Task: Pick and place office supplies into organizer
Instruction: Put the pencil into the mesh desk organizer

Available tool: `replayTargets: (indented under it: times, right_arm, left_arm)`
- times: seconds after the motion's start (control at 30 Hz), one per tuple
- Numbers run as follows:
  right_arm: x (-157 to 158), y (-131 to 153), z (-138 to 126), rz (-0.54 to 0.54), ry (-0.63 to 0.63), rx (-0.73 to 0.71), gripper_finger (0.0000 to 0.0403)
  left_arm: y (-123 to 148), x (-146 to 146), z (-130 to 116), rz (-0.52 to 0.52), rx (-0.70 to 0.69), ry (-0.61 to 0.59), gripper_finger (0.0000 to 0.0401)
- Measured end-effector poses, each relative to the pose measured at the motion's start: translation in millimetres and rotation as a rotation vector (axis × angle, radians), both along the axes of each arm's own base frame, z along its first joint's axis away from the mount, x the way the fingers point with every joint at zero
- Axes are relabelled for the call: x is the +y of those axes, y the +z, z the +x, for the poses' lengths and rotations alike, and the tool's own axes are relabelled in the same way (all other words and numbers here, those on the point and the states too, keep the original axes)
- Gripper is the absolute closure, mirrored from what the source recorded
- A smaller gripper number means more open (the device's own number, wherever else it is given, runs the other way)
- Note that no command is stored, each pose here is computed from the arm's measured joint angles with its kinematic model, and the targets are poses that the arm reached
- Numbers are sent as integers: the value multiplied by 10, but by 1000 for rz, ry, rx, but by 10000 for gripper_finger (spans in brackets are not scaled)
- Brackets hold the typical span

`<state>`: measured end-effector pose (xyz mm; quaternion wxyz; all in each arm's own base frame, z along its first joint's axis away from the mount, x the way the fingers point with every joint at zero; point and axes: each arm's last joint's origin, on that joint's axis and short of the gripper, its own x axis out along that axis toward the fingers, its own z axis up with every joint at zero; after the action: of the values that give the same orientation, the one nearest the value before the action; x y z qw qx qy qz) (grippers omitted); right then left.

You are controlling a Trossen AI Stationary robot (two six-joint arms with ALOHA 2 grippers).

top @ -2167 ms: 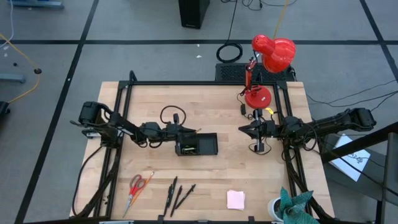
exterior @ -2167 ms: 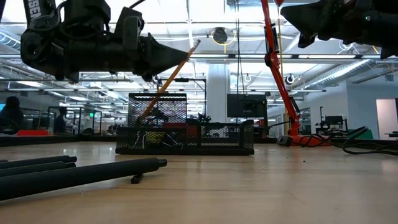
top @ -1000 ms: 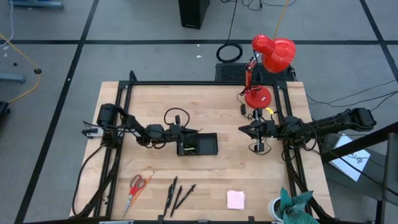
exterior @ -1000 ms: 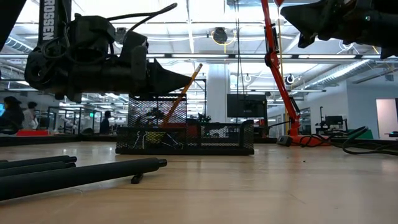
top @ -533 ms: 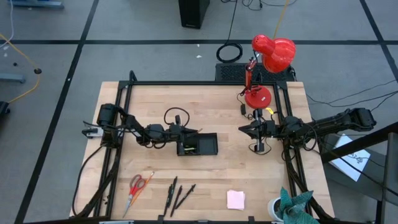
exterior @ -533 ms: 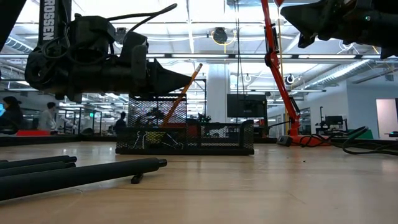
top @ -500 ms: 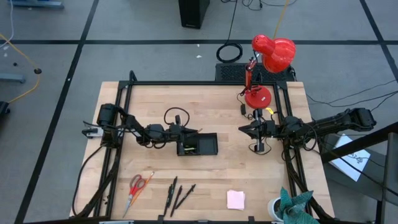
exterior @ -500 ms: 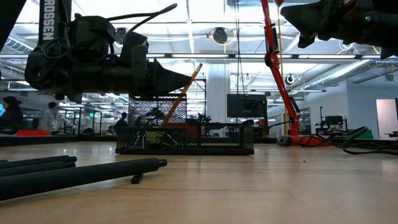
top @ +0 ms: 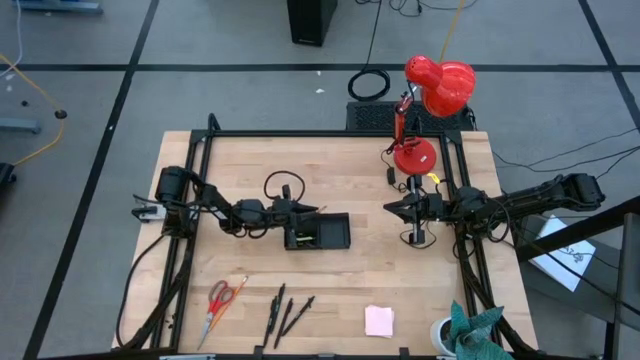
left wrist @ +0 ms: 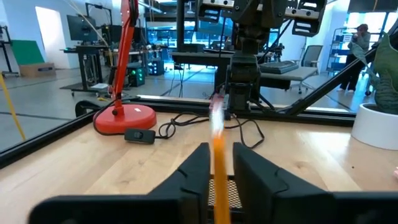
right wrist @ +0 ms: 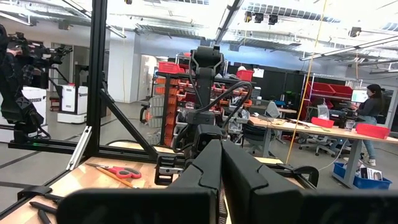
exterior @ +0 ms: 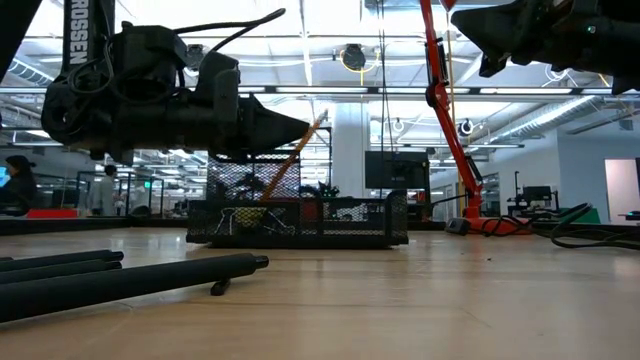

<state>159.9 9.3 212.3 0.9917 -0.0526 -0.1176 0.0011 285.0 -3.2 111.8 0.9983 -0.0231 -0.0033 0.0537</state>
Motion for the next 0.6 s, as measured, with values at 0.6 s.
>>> replayTargets:
  times: [0.6]
  right_arm:
    - [1, 0, 0, 0, 1, 0, 399]
  left_arm:
    - [585, -168, -150, 44, -3, -37, 279]
